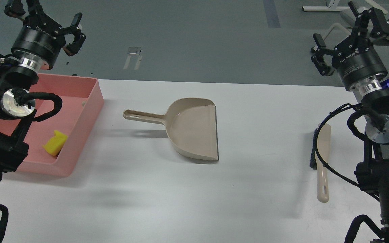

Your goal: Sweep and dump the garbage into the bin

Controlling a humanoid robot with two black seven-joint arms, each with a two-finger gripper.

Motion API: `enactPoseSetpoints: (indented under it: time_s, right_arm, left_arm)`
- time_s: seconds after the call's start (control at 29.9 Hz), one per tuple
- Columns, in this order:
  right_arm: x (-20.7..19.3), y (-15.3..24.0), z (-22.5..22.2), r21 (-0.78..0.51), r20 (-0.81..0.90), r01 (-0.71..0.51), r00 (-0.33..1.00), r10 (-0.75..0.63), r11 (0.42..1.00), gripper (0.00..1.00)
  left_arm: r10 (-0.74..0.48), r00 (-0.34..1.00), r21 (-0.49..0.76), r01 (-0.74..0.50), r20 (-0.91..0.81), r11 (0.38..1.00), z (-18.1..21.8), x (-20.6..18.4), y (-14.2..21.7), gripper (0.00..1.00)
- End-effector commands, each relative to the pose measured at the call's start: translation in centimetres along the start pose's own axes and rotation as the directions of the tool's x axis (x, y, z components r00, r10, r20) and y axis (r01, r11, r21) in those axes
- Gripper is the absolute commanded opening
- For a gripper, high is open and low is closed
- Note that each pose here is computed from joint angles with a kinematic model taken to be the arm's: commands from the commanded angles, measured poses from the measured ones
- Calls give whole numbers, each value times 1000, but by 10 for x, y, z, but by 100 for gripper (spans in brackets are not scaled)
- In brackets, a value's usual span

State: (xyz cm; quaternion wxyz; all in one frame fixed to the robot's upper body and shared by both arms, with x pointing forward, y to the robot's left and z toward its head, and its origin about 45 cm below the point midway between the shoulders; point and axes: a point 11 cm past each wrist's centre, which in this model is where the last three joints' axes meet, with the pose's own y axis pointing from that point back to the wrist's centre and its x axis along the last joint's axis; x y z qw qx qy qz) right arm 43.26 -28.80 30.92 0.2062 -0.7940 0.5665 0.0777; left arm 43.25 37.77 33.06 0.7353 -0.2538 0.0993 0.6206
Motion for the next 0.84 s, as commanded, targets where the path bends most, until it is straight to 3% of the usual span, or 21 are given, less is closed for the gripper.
enactPoseSetpoints:
  time_s: [0.0, 0.8]
  right_arm:
    - [1, -1, 1, -4, 2, -2, 1000, 2, 1000, 100]
    - [15, 8, 17, -41, 20, -49, 999, 50, 998, 100]
  left_arm:
    - [5, 1000, 12, -5, 3, 1000, -5, 1, 1, 98]
    - [30, 1000, 40, -31, 6, 999, -16, 11, 9, 98]
